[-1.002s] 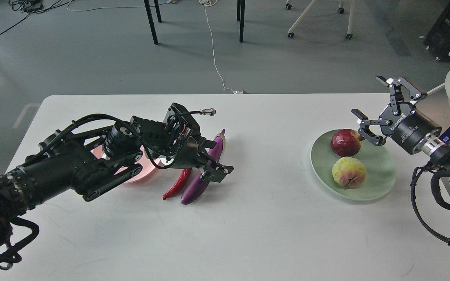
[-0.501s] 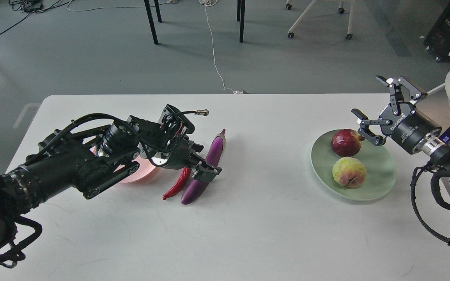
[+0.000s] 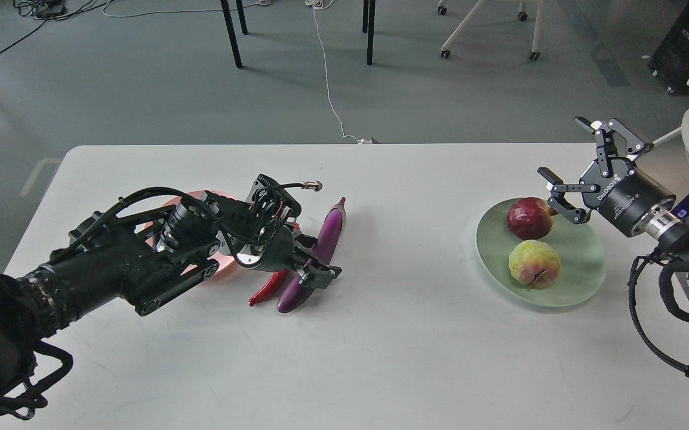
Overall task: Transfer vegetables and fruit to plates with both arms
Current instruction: 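Lift the eggplant and lay it on the pink plate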
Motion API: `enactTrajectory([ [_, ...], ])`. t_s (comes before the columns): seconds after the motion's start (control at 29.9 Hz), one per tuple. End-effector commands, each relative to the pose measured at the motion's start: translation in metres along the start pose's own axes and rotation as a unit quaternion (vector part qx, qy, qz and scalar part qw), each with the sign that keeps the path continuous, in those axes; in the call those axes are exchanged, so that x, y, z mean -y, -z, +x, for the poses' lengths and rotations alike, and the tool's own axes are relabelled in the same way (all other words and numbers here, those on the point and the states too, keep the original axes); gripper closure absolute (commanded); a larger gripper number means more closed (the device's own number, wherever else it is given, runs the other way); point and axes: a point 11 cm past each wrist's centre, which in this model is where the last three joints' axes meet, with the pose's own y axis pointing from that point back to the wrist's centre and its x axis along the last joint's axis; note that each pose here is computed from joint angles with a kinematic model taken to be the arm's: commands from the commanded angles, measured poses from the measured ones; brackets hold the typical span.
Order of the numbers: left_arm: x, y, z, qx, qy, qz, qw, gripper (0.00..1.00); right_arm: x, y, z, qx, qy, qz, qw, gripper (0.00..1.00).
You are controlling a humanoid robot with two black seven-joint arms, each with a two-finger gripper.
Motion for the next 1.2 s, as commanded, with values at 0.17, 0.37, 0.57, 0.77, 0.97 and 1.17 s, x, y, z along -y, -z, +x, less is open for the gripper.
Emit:
enactTrajectory([
  [0.17, 0.004, 0.002, -0.007, -0.008, 0.000, 0.019, 1.000, 0.80, 0.000, 0.000, 0.000, 0.000, 0.000, 0.000, 1.000, 0.04],
  [0.37, 0.001, -0.016, 0.015, -0.056, -0.045, -0.016, 0.997, 0.86, -0.002, -0.001, 0.001, 0.000, -0.002, -0.002, 1.000, 0.04],
  [0.57, -0.029, -0.024, 0.045, -0.161, -0.101, -0.041, 0.981, 0.86, -0.002, -0.002, 0.001, 0.000, -0.002, -0.002, 1.000, 0.04],
  [0.77, -0.070, 0.021, 0.027, -0.199, -0.109, 0.004, 0.974, 0.85, -0.002, -0.003, 0.001, 0.001, -0.001, -0.003, 1.000, 0.04],
  [0.97, -0.118, 0.072, -0.013, -0.218, -0.101, 0.057, 0.969, 0.85, -0.002, -0.006, 0.000, -0.003, 0.002, -0.008, 1.000, 0.04],
  [1.17, -0.136, 0.108, -0.063, -0.269, -0.082, 0.107, 0.954, 0.84, 0.003, -0.010, -0.005, -0.001, 0.009, -0.010, 1.000, 0.04],
])
